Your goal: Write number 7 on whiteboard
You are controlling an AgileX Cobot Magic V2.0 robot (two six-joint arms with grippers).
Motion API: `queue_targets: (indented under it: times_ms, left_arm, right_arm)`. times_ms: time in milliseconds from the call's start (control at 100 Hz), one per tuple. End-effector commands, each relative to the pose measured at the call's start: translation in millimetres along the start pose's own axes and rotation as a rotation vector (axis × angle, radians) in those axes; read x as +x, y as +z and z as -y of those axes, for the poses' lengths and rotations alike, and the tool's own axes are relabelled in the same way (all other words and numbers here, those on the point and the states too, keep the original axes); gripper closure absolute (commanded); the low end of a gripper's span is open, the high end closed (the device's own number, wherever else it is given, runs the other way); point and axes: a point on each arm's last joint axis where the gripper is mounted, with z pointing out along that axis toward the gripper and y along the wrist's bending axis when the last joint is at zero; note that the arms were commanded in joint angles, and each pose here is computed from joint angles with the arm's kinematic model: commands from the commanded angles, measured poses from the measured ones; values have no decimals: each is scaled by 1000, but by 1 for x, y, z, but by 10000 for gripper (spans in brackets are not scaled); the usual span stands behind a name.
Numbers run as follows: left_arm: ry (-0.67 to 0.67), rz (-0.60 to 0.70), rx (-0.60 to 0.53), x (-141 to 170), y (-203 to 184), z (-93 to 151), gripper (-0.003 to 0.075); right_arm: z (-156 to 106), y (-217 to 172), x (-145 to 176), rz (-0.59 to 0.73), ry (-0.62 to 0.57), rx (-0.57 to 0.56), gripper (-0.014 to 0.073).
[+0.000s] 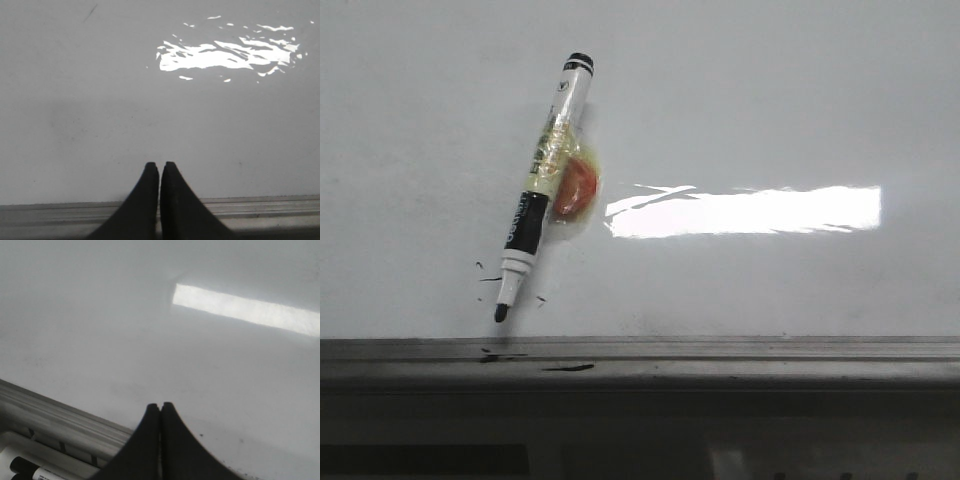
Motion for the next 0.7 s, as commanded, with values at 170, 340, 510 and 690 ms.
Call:
queue_targets:
  times_ms: [170,340,510,690]
  left_arm:
    - [-11,68,12,1,0,1,741]
    - [-11,68,12,1,0,1,741]
    - [-11,68,12,1,0,1,741]
    - [-11,68,12,1,0,1,741]
  right_arm:
    - [0,0,2,26,-8,5,659]
    - [0,0,2,26,-8,5,659]
    - [0,0,3,17,-19,9,659]
    - [0,0,3,17,-19,9,659]
